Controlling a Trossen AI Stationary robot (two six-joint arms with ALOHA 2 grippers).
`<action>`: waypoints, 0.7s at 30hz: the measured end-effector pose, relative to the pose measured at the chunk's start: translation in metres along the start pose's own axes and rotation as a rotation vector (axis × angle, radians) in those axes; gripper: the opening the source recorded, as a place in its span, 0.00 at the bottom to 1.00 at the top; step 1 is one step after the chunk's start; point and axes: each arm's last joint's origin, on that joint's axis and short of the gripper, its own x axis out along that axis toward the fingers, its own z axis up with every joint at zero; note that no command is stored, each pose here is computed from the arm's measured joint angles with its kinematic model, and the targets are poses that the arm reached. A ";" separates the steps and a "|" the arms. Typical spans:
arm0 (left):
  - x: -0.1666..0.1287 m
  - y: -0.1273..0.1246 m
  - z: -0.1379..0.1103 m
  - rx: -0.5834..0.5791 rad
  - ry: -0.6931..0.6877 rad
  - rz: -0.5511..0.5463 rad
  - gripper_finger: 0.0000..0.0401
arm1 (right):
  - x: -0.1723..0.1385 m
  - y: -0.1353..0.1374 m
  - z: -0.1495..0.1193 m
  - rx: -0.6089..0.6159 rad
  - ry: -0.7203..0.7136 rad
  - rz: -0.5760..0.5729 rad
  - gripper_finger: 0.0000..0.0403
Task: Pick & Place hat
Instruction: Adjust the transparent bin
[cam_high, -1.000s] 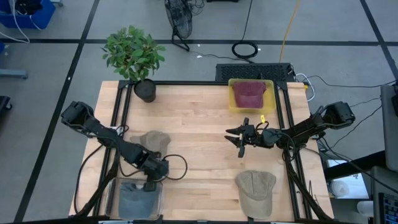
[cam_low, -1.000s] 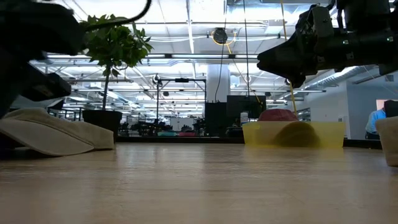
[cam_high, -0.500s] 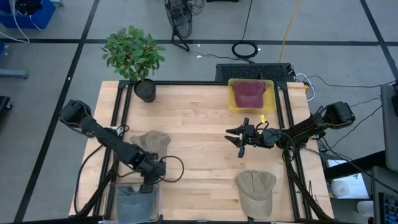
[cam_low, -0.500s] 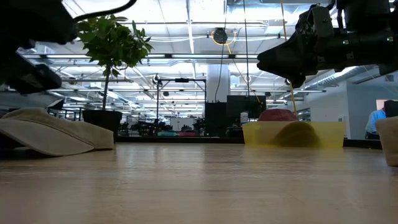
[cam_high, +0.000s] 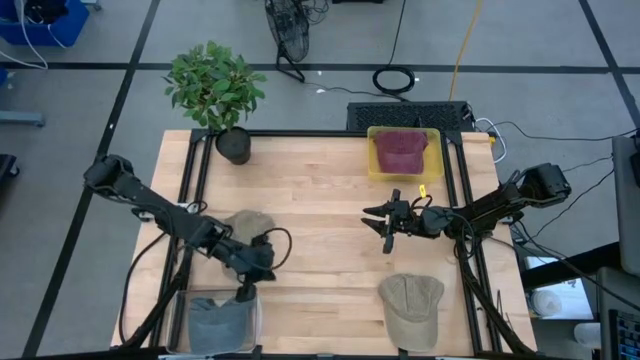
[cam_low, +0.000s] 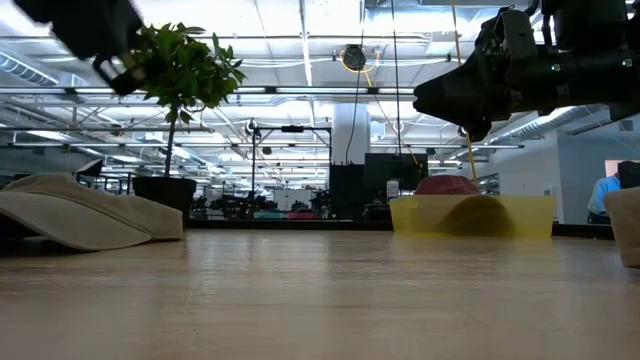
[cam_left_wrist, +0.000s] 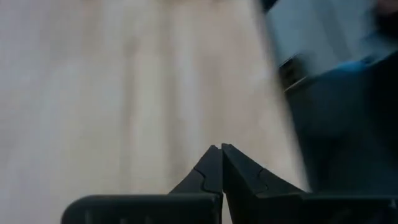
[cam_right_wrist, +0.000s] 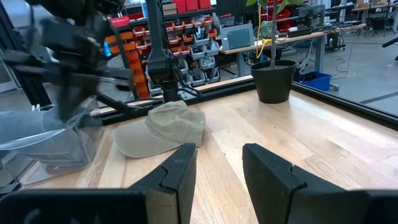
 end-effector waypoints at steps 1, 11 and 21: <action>0.003 -0.003 0.004 0.003 -0.037 -0.042 0.02 | 0.000 0.000 0.000 0.000 0.000 0.000 0.30; 0.040 -0.022 -0.020 -0.047 0.141 -0.173 0.02 | 0.000 0.000 0.000 -0.002 0.004 -0.001 0.30; 0.045 -0.045 -0.032 -0.069 0.183 -0.284 0.02 | 0.000 0.000 0.000 0.003 0.000 0.000 0.30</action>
